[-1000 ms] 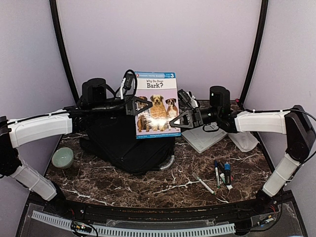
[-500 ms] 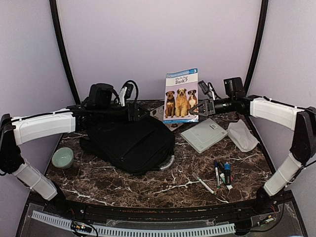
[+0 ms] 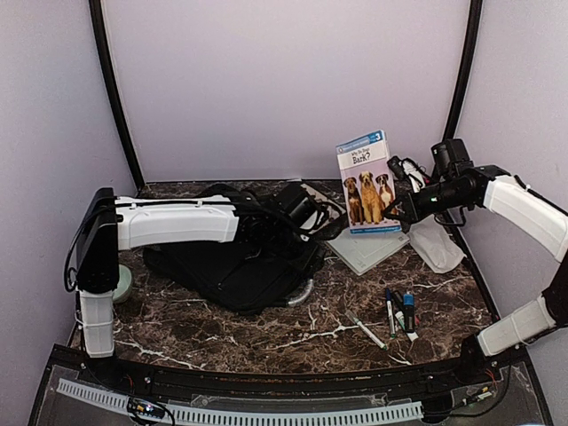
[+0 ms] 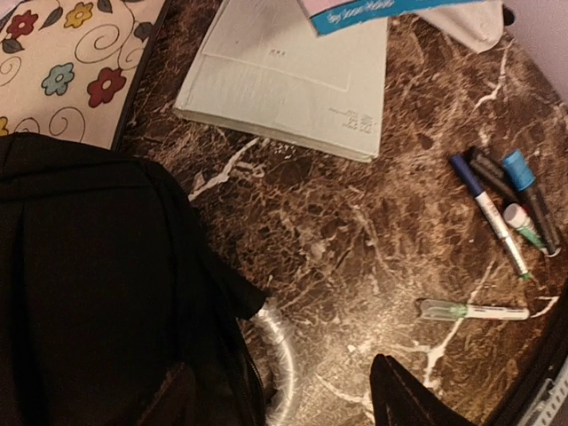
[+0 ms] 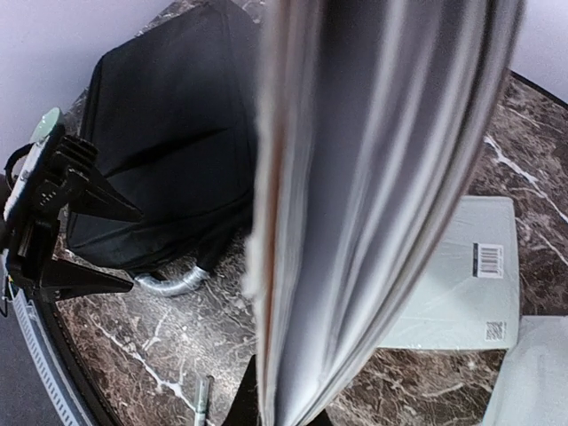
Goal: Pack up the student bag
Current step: Pick up the largest pocket of the bag from the student bag.
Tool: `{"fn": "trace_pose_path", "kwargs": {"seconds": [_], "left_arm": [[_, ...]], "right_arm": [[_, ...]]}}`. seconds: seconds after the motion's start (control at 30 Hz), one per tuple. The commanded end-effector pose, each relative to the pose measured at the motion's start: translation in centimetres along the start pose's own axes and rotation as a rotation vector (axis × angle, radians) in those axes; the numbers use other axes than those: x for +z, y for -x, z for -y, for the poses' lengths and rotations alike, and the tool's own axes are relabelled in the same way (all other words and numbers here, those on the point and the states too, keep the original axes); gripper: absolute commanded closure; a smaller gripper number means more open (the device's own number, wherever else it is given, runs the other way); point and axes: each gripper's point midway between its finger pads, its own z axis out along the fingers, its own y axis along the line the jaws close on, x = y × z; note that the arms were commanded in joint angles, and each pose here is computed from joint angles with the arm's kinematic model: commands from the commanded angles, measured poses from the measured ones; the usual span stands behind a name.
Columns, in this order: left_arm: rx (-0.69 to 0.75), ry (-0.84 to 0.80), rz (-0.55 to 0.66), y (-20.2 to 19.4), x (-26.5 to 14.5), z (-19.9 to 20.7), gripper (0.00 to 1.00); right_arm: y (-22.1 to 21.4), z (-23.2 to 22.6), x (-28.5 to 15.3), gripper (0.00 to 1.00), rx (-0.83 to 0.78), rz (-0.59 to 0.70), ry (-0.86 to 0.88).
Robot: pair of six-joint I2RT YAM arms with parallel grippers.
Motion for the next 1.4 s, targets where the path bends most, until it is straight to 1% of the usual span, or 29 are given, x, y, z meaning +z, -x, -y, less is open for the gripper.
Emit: {"fn": "trace_pose_path", "kwargs": {"seconds": [0.0,0.13,0.17,0.3,0.53,0.6,0.73,0.83,0.97,1.07,1.2,1.3,1.37], "left_arm": [[0.088,0.204,-0.109,-1.9,0.7,-2.2,0.3],[0.069,0.281,-0.168,-3.0,1.8,-3.3,0.31],[0.072,0.293,-0.188,-3.4,2.1,-3.5,0.32],[0.092,0.302,-0.237,-4.7,2.8,-3.9,0.39],[0.108,0.328,-0.227,-4.5,2.7,-4.3,0.5],[0.109,0.353,-0.229,-4.5,2.6,-4.7,0.49],[0.129,0.391,-0.229,-4.7,2.8,-5.4,0.4],[0.159,0.398,-0.241,-4.9,3.3,-5.6,0.4],[0.179,0.4,-0.255,-5.2,3.8,-5.7,0.51],[0.186,0.407,-0.249,-4.9,3.7,-5.8,0.63],[0.195,0.439,-0.215,-3.0,2.5,-5.9,0.84],[0.215,0.478,-0.178,-0.9,0.6,-6.1,0.99],[0.228,0.499,-0.133,0.8,-1.1,-6.2,1.0]], "right_arm": [[-0.8,1.2,-1.6,1.0,-0.045,-0.021,-0.093],[-1.6,1.0,-2.1,1.0,-0.046,-0.038,-0.093],[-2.4,0.9,-1.9,1.0,-0.043,-0.055,-0.082],[-3.0,-0.1,-2.4,1.0,-0.066,-0.054,-0.048],[-3.4,-0.3,-2.9,1.0,-0.077,-0.065,-0.053],[-3.4,-0.7,-2.9,1.0,-0.073,-0.063,-0.031],[-3.2,-0.9,-2.7,1.0,-0.064,-0.048,-0.009],[-2.9,-0.9,-2.5,1.0,-0.057,-0.045,-0.004],[-2.4,-1.5,-2.7,1.0,-0.083,-0.03,0.024],[-2.3,-1.8,-2.9,1.0,-0.102,-0.029,0.039],[-2.7,-2.4,-2.7,1.0,-0.092,-0.05,0.08],[-1.8,-3.8,-3.5,1.0,-0.113,-0.039,0.148],[-1.9,-5.5,-4.0,1.0,-0.122,-0.037,0.244]]}}
